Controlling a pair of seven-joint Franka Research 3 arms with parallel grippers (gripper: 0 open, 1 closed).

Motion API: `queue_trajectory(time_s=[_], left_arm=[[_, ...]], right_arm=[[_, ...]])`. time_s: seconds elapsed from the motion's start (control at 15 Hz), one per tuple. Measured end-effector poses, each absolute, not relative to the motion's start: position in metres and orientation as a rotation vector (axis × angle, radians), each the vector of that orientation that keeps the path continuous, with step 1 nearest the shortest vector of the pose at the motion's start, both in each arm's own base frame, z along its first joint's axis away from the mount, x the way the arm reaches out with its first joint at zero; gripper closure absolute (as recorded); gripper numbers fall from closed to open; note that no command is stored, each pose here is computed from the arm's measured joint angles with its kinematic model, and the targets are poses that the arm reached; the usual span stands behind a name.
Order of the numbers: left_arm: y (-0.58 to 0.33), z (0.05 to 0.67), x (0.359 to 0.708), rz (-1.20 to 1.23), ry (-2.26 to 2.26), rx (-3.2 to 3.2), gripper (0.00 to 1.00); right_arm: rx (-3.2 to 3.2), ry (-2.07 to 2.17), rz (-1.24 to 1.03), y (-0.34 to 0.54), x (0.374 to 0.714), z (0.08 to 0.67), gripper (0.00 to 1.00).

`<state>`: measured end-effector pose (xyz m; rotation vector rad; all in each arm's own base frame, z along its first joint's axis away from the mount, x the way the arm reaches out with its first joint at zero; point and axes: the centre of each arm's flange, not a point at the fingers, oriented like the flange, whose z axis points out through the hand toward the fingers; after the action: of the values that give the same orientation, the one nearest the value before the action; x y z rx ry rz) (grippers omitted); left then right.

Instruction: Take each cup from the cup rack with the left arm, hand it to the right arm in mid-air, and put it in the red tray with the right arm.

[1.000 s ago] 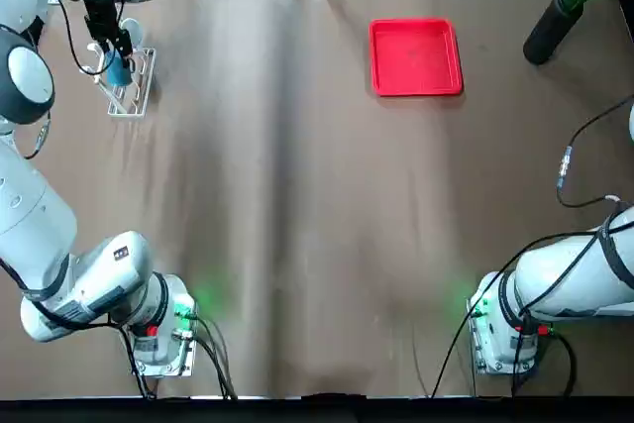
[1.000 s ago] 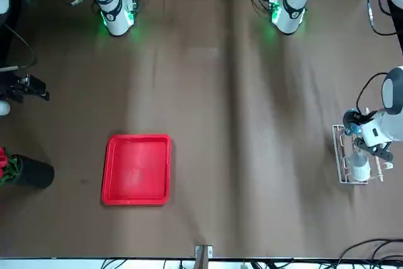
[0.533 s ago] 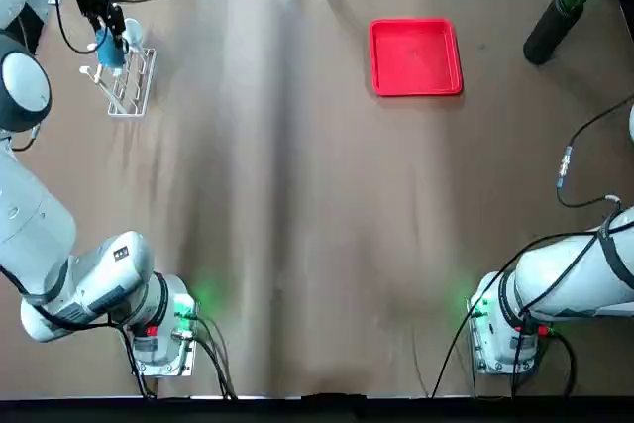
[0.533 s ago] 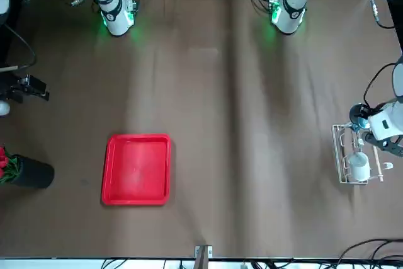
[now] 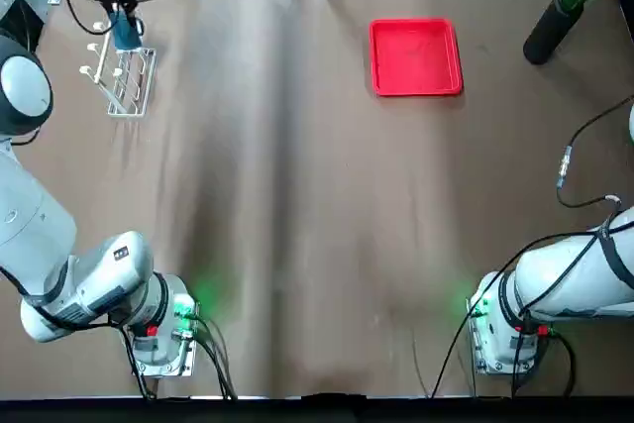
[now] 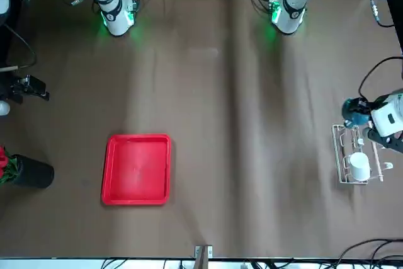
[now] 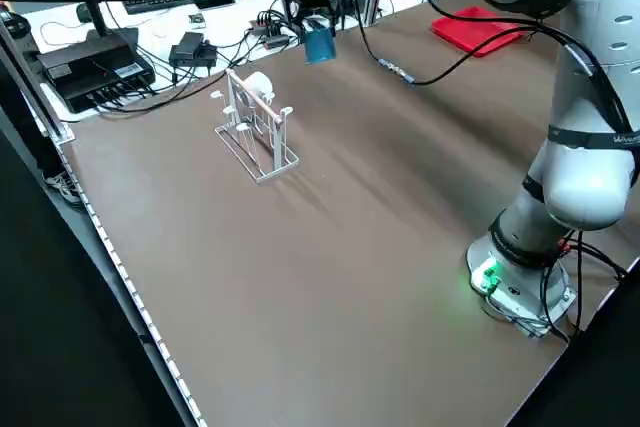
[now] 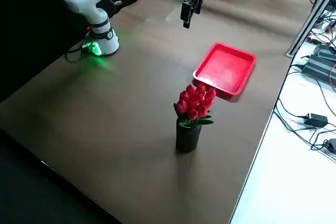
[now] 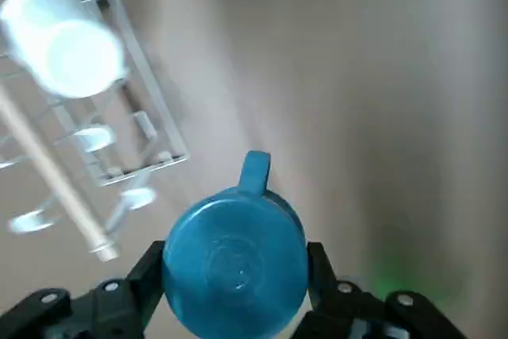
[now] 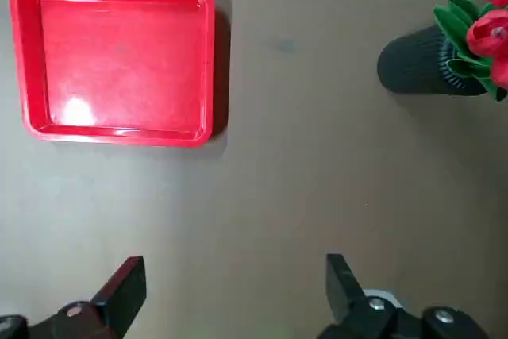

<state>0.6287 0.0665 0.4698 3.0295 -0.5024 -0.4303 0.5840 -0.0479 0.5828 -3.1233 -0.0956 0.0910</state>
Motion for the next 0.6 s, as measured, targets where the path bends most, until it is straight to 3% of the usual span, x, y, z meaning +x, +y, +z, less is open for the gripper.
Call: queue_trajectory(time_s=[0.6], left_arm=[[-0.036,0.5,0.629,-0.31,-0.211,2.421,0.26]], right_arm=[[-3.07,-0.133,0.015,-0.025,0.59,0.587,0.0]])
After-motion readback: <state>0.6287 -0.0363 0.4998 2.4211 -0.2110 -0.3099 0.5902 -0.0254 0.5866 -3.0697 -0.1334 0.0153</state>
